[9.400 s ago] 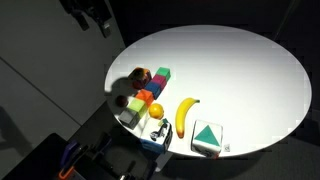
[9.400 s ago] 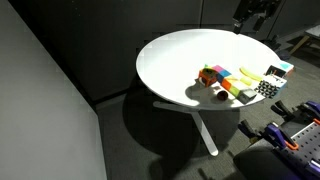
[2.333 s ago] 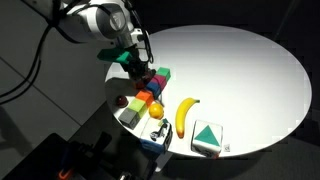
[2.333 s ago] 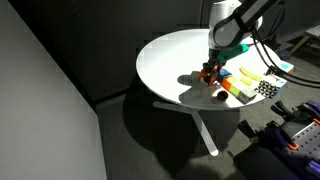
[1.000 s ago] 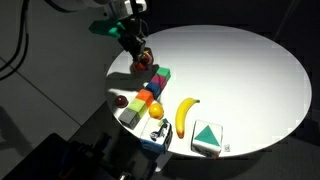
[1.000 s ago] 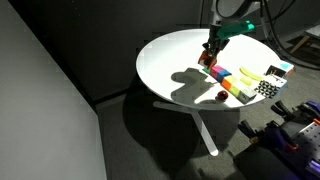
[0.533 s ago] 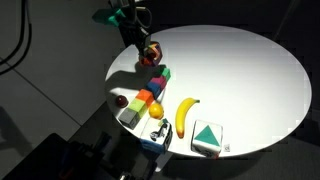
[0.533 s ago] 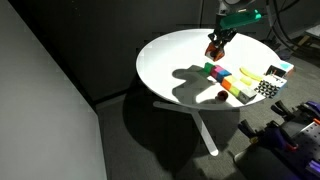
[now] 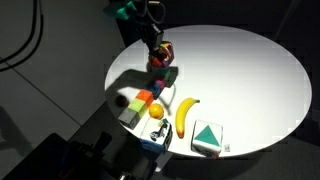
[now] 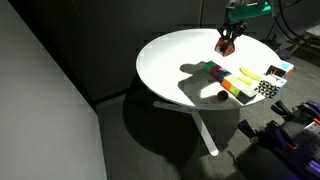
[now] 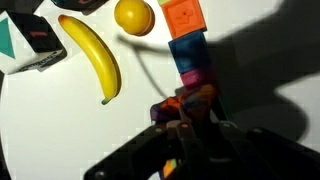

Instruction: Pick up the block with the number six on it and put it on the block with the number four on it

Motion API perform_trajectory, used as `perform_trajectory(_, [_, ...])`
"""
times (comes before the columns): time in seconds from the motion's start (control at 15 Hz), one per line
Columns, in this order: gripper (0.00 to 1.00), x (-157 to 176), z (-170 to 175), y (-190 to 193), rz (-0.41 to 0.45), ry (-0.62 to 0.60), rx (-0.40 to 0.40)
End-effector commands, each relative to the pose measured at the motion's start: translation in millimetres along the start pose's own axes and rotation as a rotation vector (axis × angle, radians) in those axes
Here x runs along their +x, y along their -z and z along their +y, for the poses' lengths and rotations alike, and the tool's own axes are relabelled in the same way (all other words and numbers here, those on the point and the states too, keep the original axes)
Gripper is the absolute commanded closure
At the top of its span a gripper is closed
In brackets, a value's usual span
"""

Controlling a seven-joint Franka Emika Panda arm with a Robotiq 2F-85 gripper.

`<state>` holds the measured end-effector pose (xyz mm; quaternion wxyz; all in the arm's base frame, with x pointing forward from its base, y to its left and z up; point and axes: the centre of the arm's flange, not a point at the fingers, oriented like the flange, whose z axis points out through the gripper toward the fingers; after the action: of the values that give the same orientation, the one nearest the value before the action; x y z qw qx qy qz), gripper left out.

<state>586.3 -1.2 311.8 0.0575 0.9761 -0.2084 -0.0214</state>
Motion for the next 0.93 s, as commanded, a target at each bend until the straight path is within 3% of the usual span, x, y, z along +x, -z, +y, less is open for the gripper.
perform_trajectory(0.0, [0.93,17.0,24.3,4.5,-0.039,-0.072,0.007])
perform_trajectory(0.87, [0.93,37.2,104.3,-20.6,-0.046,-0.155,0.019])
